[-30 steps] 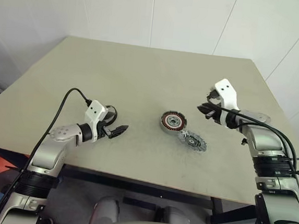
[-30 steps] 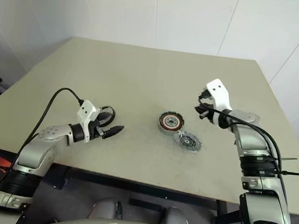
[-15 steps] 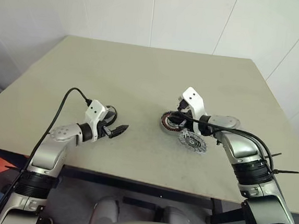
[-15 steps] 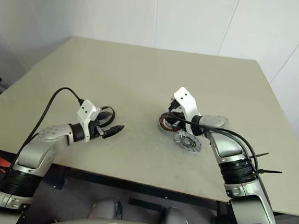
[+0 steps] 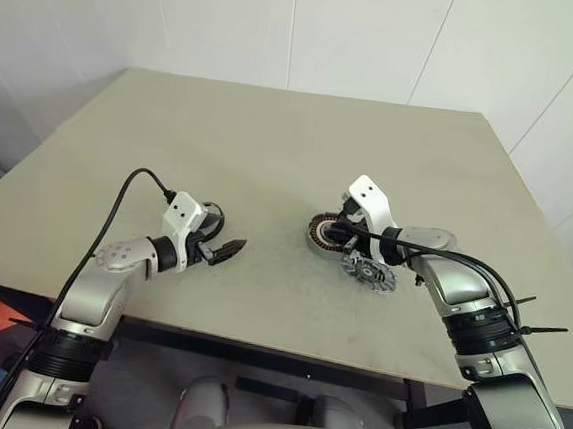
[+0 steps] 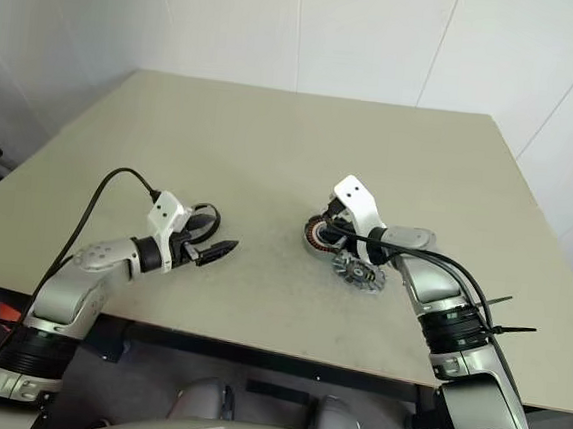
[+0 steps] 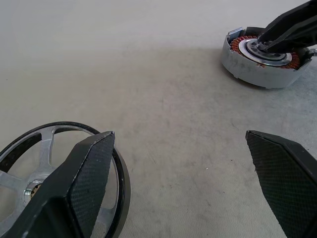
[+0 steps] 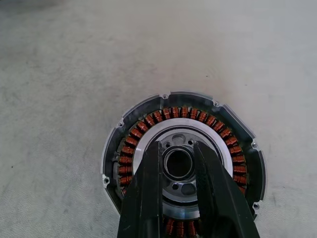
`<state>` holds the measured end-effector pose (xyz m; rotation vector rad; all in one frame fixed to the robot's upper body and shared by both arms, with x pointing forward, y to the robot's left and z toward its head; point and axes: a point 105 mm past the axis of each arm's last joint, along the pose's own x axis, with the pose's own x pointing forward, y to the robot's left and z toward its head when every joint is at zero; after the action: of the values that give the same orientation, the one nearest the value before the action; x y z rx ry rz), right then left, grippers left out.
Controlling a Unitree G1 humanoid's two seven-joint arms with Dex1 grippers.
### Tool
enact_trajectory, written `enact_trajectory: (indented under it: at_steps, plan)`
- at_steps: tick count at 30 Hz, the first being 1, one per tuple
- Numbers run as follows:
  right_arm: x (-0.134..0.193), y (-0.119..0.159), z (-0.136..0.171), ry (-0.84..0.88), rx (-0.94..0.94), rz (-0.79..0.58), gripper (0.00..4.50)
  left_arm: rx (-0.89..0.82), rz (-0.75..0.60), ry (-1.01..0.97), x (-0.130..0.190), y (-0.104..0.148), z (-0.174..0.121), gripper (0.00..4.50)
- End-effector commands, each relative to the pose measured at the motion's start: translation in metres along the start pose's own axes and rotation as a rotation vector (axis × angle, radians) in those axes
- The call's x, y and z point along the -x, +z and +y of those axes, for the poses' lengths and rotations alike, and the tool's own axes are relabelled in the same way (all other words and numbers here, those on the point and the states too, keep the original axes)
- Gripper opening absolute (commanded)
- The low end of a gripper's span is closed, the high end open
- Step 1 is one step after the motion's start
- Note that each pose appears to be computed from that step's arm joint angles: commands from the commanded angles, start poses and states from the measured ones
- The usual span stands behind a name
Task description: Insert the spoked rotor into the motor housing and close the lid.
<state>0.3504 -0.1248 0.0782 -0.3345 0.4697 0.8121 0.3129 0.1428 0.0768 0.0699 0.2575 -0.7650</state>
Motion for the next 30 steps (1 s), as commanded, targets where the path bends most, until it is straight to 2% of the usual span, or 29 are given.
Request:
enact_trajectory:
  at_steps: [1,8,17,19,23,30]
  plan:
    - [-0.001,0.008,-0.005,-0.020,0.025,-0.023,0.61,-0.037,-0.042,0.015,0.004,0.015,0.004,4.50]
    - [-0.002,0.005,-0.010,-0.035,0.024,-0.013,0.61,-0.036,-0.045,0.015,0.004,0.015,0.004,4.50]
    - [0.003,0.015,-0.007,-0.003,0.046,-0.042,0.61,-0.036,-0.045,0.017,0.004,0.014,0.004,4.50]
    - [0.003,0.012,-0.010,-0.026,0.053,-0.028,1.36,-0.036,-0.046,0.017,0.004,0.015,0.005,4.50]
    - [0.004,0.016,-0.011,-0.037,0.077,-0.042,2.54,-0.038,-0.045,0.019,0.005,0.015,0.005,4.50]
    - [0.009,0.033,-0.013,-0.042,0.077,-0.103,2.54,-0.038,-0.045,0.020,0.005,0.015,0.005,4.50]
